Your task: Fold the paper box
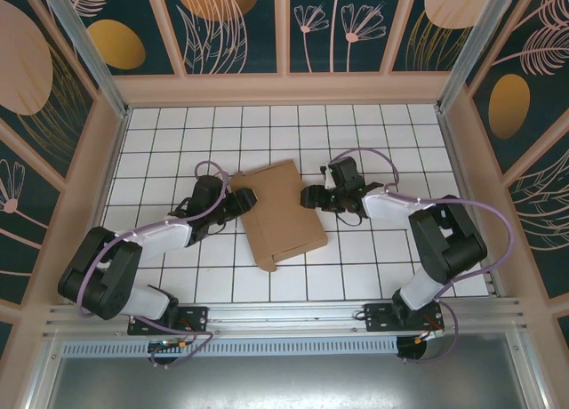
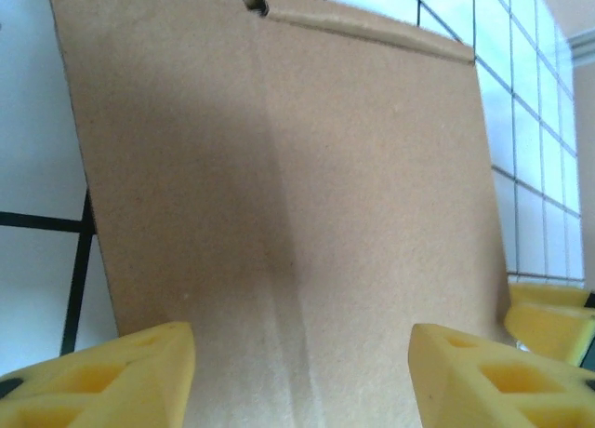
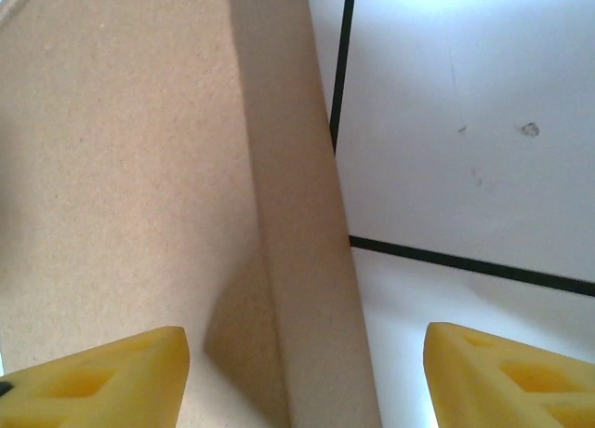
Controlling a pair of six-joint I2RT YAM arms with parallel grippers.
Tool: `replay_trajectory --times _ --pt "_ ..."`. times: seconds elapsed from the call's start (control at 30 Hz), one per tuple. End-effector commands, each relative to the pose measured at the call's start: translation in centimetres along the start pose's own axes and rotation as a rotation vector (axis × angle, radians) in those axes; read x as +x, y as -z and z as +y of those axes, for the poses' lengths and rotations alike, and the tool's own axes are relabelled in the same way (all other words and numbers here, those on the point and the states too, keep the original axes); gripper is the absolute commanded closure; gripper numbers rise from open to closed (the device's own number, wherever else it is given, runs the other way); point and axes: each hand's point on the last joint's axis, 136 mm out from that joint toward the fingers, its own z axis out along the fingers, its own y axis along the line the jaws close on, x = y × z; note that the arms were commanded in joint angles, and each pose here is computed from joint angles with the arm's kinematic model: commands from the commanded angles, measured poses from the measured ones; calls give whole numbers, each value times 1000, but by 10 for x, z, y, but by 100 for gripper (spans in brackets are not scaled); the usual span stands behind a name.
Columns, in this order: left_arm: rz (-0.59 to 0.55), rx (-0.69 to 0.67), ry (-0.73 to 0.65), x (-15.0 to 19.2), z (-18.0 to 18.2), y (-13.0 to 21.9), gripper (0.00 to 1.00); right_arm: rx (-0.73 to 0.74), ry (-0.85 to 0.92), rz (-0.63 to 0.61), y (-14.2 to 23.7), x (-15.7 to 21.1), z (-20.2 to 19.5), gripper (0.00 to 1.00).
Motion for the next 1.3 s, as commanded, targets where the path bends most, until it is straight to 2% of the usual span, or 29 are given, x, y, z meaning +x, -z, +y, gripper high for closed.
replay_trajectory --times 0.0,0.37,0.57,0.77,0.93,1.07,1.27 --pt "33 -14 6 9 6 -1 34 -60 -6 12 -8 -3 8 40" --pt "104 -6 49 22 14 -23 31 -102 -48 77 -22 16 4 54" --pt "126 24 75 28 14 -31 31 -151 -87 131 -33 26 4 56" --pt "144 125 102 29 -2 -36 30 -208 -119 186 -42 38 6 56" --pt "127 192 86 20 -23 -27 30 -283 -171 192 -39 41 7 57" --pt "96 138 38 10 -24 -16 30 -280 -226 160 -32 37 -11 62" --pt "91 62 17 9 -17 -9 29 -227 -219 149 -31 38 -27 64"
